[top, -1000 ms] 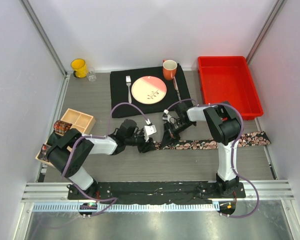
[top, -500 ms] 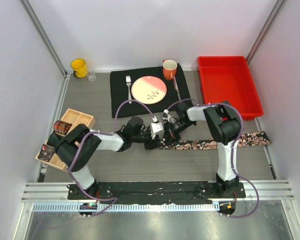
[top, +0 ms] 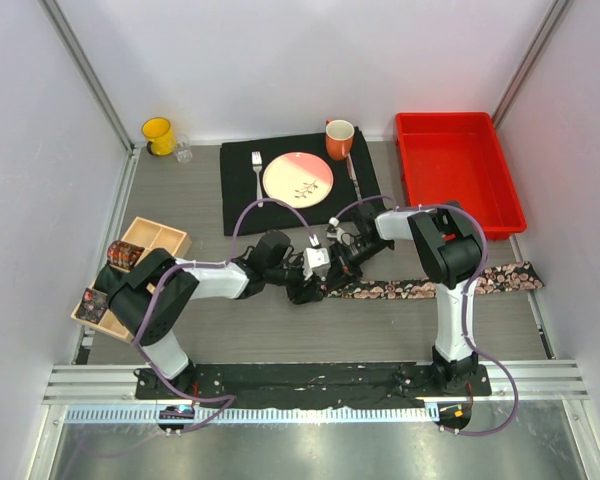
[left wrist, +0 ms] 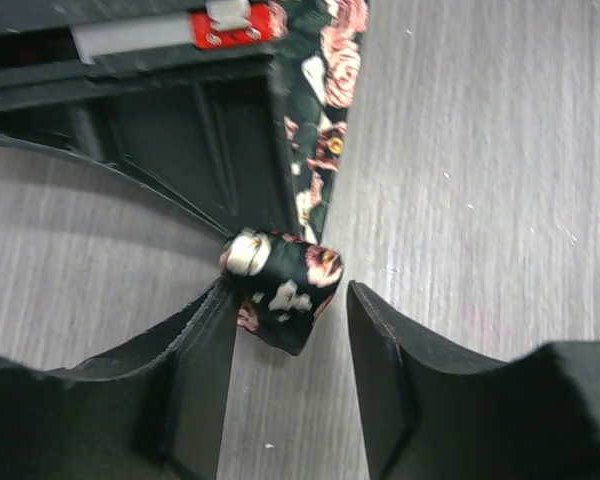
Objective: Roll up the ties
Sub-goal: Roll the tie at the center of the board.
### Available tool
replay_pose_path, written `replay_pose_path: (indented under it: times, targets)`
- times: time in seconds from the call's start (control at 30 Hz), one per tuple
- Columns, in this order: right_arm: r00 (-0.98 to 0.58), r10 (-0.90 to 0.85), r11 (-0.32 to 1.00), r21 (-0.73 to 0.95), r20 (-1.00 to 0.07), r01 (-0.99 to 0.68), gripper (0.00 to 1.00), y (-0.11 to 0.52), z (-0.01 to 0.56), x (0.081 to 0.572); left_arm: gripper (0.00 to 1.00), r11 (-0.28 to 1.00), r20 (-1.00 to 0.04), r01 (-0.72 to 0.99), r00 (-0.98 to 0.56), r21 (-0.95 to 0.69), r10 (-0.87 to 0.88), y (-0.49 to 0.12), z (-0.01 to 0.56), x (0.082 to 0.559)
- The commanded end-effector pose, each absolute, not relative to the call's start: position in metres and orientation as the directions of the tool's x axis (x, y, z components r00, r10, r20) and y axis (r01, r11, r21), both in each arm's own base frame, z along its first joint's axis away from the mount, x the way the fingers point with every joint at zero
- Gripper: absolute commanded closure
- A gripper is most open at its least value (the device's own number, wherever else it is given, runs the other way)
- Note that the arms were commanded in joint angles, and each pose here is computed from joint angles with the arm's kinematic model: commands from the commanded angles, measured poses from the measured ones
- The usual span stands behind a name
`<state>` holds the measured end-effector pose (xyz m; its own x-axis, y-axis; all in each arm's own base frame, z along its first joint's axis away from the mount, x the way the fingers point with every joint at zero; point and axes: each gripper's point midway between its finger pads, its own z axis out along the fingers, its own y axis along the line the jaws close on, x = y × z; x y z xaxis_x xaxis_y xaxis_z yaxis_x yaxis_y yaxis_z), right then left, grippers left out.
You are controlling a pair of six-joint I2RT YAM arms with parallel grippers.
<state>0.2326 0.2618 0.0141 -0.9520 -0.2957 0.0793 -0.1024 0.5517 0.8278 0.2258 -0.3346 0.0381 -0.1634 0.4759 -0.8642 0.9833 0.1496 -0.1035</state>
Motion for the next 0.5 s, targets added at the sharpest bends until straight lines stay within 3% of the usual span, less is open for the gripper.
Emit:
replay_pose_path:
  times: [0.0,0.17,0.33,0.47]
  targets:
    - [-0.939,-0.343,0.593,0.777,0.007,-0.210,0.99,0.256,-0.009,0.241,0.47,0.081,-0.845,0.985,-0.173,-0.154,0.506,-0.329,0.038,0.205]
    - [-0.919,-0.394,0.575,0.776,-0.016,-0.260,0.99,0.250,-0.013,0.237,0.48,0.110,-0.843,0.978,-0.208,-0.177,0.495,-0.329,0.030,0.211]
    - [-0.912,-0.409,0.572,0.779,0.000,-0.257,0.99,0.244,-0.014,0.235,0.52,0.103,-0.889,0.990,-0.136,-0.100,0.437,-0.332,0.044,0.216]
    - [-0.902,-0.431,0.565,0.779,-0.001,-0.271,0.99,0.243,-0.015,0.232,0.40,0.088,-0.892,0.995,-0.073,-0.037,0.447,-0.330,0.050,0.220]
